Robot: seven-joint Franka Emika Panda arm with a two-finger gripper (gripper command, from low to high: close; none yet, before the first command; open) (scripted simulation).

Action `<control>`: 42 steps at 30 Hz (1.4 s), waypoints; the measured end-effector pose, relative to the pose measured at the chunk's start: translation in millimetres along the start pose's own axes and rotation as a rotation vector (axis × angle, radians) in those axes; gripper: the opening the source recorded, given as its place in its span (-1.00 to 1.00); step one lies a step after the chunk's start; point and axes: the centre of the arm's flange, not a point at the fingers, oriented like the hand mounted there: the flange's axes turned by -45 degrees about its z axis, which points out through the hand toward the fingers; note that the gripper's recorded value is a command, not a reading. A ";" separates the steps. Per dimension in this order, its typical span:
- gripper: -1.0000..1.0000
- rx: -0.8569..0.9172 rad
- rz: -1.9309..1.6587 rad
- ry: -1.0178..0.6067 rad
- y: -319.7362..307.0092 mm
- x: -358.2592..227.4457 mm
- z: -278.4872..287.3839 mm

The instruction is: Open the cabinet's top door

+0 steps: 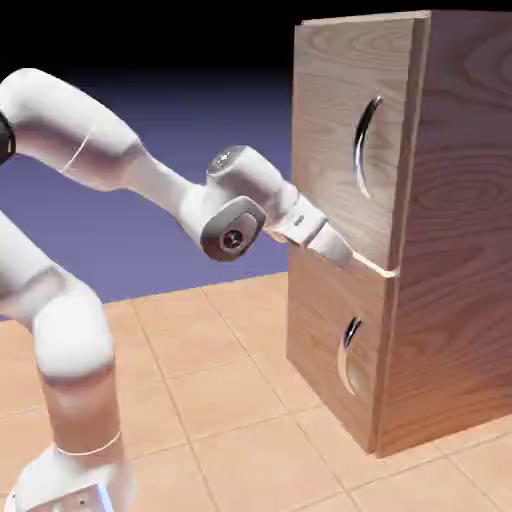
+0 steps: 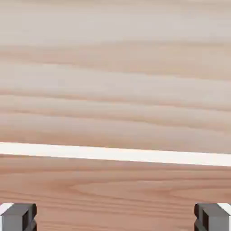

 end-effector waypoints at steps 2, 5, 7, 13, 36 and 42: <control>0.00 -0.009 0.008 0.113 11.8 13.4 -17.9; 0.00 -0.009 0.017 0.279 28.0 29.0 -47.0; 0.00 0.001 0.022 0.387 37.8 36.1 -67.3; 0.00 0.050 0.025 0.621 57.3 42.2 -114.7; -1.00 -0.073 0.064 0.617 36.6 50.5 -104.0; -1.00 -0.180 0.098 0.615 15.0 32.8 -130.7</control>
